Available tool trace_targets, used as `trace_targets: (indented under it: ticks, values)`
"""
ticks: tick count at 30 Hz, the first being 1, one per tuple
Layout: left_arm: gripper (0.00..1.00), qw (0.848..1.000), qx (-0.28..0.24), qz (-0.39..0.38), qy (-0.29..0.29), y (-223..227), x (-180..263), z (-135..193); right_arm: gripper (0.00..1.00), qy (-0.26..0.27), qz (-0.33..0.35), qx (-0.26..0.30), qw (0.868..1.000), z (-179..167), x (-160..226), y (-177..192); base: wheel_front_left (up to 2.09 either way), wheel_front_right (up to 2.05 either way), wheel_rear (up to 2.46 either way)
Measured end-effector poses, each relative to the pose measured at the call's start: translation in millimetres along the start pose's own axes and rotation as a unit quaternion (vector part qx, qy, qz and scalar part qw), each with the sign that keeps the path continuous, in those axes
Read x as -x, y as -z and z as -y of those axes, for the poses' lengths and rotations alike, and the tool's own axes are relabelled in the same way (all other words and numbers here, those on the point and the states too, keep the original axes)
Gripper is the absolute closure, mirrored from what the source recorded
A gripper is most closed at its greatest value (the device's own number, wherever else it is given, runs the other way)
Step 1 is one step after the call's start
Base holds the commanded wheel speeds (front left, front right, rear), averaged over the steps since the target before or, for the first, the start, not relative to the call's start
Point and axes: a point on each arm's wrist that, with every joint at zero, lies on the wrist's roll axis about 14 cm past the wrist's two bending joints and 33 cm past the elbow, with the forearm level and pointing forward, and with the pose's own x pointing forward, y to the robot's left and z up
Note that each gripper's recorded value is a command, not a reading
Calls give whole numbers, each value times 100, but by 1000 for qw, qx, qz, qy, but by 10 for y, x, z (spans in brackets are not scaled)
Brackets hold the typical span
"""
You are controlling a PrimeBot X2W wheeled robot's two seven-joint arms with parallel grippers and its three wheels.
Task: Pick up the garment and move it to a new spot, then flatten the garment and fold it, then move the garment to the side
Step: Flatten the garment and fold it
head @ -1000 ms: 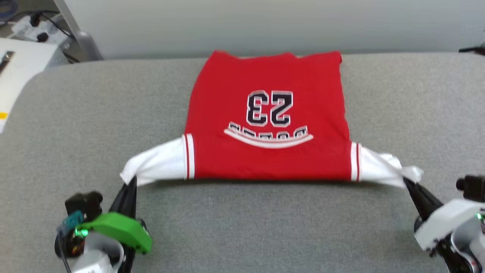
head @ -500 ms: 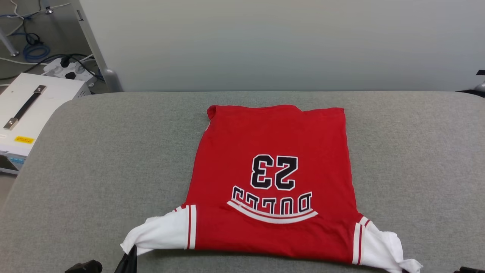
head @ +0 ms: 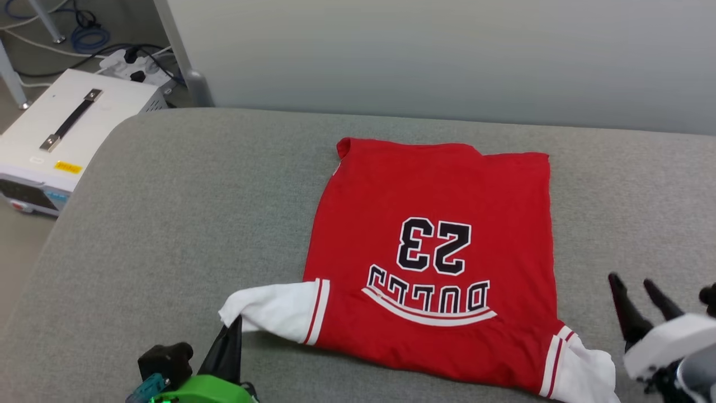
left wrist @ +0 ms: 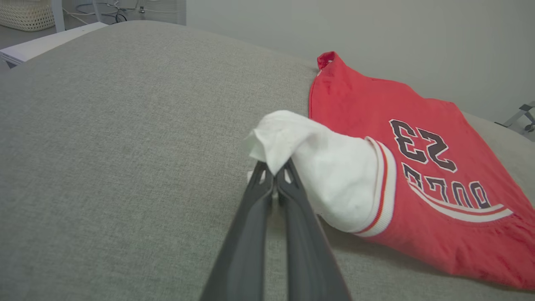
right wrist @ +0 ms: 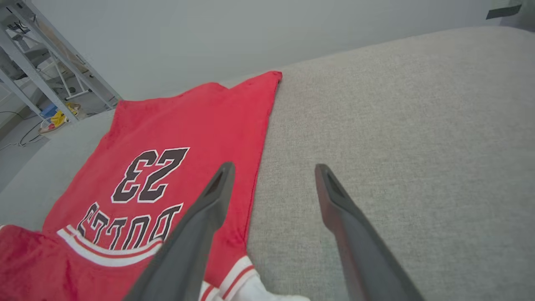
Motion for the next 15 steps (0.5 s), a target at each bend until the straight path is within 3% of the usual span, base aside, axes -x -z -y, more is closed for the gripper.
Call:
trace_targets:
  ticks: [7, 15]
  values:
    - [100, 999, 4, 39, 30, -239, -343, 262, 0, 19, 2, 34, 999, 183, -835, -535, 0, 0, 0]
    - [100, 998, 9, 60, 35, -346, -598, 345, 0, 29, -91, 68, 993, 276, -1667, -598, 0, 0, 0]
